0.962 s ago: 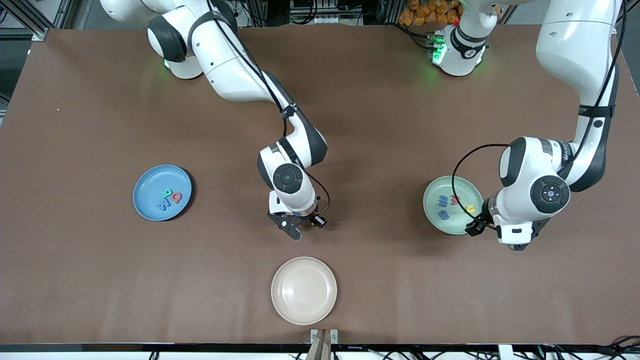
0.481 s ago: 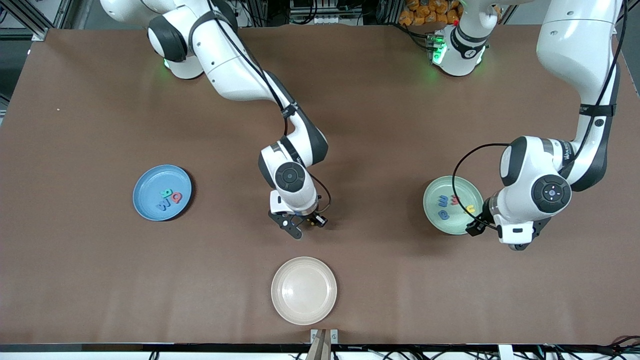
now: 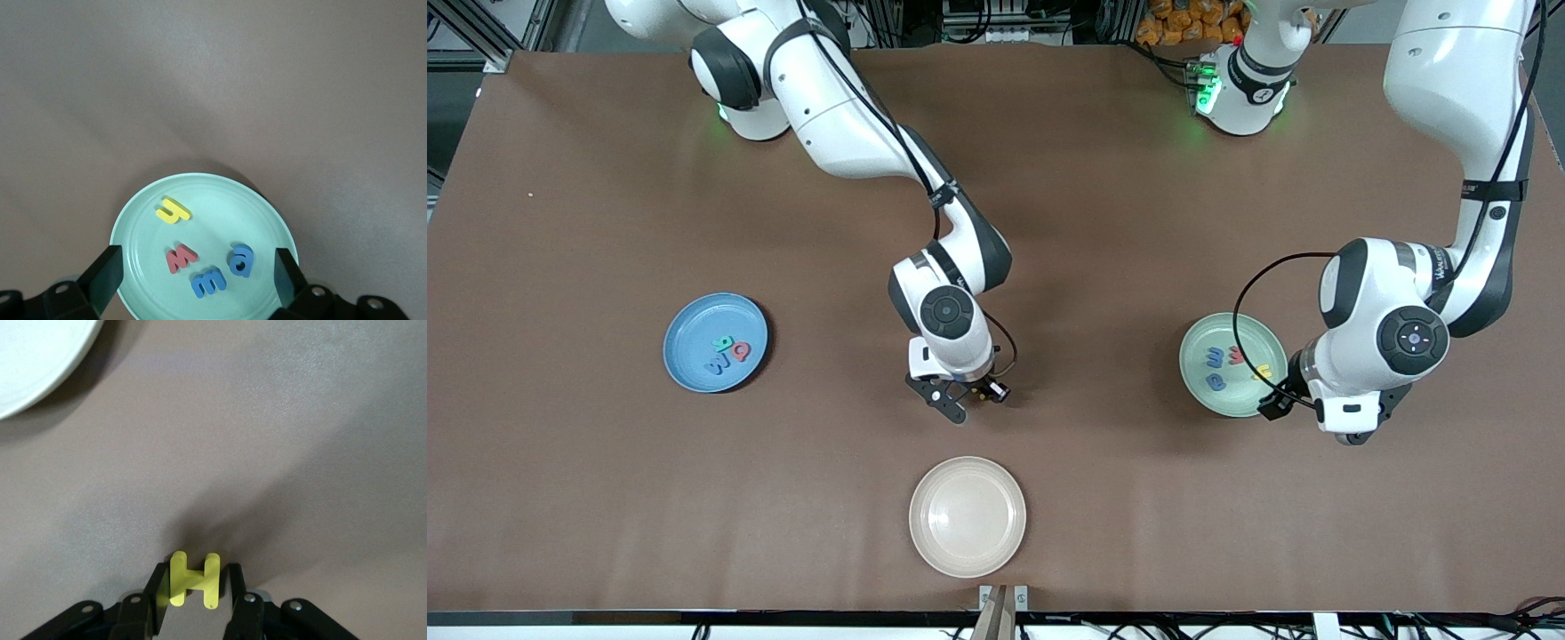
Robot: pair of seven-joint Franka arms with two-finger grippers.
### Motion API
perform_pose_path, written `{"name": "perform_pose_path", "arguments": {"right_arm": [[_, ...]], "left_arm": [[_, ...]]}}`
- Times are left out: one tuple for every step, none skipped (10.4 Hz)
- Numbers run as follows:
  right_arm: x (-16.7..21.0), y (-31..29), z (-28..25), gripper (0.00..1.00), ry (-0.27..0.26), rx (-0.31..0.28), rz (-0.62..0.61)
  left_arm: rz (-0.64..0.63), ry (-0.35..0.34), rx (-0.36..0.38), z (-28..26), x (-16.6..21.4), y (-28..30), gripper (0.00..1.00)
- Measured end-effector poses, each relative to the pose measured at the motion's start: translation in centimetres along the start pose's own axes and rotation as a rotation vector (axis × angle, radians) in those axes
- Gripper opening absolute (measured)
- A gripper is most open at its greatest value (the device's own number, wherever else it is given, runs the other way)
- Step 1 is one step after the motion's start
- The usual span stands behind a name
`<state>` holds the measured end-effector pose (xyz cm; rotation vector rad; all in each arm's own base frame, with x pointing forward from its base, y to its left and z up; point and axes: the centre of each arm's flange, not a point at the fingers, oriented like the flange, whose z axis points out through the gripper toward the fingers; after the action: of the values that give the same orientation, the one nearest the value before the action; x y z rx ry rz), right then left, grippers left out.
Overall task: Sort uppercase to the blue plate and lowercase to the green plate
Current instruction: 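Grasp the yellow 'H' with the right gripper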
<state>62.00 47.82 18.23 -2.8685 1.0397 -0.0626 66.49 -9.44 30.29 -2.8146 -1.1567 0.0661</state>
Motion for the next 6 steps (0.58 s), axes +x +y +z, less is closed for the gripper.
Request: {"name": "perform_pose_path", "arguments": {"right_arm": [[-0.1,-0.03,0.0,0.42,0.006,-0.001,0.0],[-0.16,-0.04,0.0,0.42,0.01,-0.002,-0.001],[-0.17,-0.04,0.01,0.42,0.011,-0.002,-0.001],[-0.18,-0.03,0.0,0.41,0.012,-0.004,-0.002],[-0.2,-0.03,0.0,0.39,0.014,-0.007,-0.004],[-0.27,-0.02,-0.02,0.35,0.017,-0.011,-0.009]], "left_arm": [[0.0,0.001,-0.002,-0.16,-0.03,0.01,1.0],[0.003,0.001,-0.003,-0.22,-0.15,0.1,1.0],[0.007,0.0,-0.005,-0.25,-0.36,0.26,1.0],[0.011,-0.001,-0.006,-0.29,-0.58,0.42,1.0],[0.013,-0.002,-0.007,-0.32,-0.7,0.51,1.0],[0.014,-0.002,-0.007,-0.33,-0.73,0.53,1.0]]}}
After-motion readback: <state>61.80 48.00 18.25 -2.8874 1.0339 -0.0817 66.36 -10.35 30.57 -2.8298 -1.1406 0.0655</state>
